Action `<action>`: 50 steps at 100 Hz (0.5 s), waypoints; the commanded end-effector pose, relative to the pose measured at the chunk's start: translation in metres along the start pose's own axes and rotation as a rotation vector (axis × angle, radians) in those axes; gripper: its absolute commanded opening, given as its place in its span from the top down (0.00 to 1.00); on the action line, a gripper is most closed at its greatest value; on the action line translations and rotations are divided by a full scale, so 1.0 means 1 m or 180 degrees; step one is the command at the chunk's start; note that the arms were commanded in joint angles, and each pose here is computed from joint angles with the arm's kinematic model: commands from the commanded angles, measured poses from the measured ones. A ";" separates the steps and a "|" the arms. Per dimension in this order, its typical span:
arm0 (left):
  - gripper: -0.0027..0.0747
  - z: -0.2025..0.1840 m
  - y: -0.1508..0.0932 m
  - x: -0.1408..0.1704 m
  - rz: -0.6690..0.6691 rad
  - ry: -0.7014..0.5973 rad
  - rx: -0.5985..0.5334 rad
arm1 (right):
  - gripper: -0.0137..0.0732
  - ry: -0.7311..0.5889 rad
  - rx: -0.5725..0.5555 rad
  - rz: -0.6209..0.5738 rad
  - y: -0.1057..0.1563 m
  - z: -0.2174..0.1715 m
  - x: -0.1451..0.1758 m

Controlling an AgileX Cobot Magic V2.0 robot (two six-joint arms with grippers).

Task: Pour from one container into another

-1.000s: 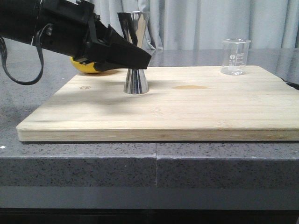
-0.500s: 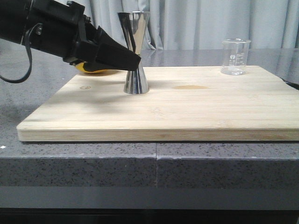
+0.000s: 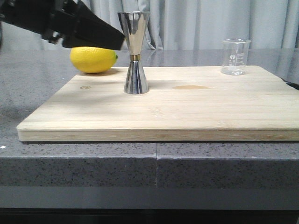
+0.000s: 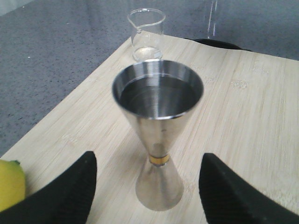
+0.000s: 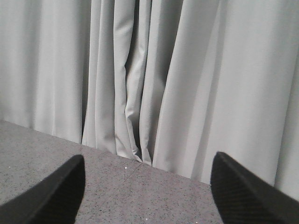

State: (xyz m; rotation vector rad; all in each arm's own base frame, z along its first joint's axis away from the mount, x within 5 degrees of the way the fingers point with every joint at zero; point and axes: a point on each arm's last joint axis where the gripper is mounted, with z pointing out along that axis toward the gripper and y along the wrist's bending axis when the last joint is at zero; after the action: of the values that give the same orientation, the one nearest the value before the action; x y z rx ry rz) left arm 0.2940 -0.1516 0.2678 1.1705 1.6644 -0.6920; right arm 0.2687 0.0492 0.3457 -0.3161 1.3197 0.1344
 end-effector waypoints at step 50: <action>0.40 -0.110 0.024 -0.047 -0.0149 -0.0501 -0.1115 | 0.26 -0.0291 0.0428 0.0112 -0.028 -0.007 -0.020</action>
State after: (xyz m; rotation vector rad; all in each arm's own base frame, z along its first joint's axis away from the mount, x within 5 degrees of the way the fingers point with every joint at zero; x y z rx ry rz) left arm 0.2831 -0.0813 0.3231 0.9778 1.6342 -0.5655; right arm 0.2709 0.0365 0.3456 -0.2608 1.3326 0.1058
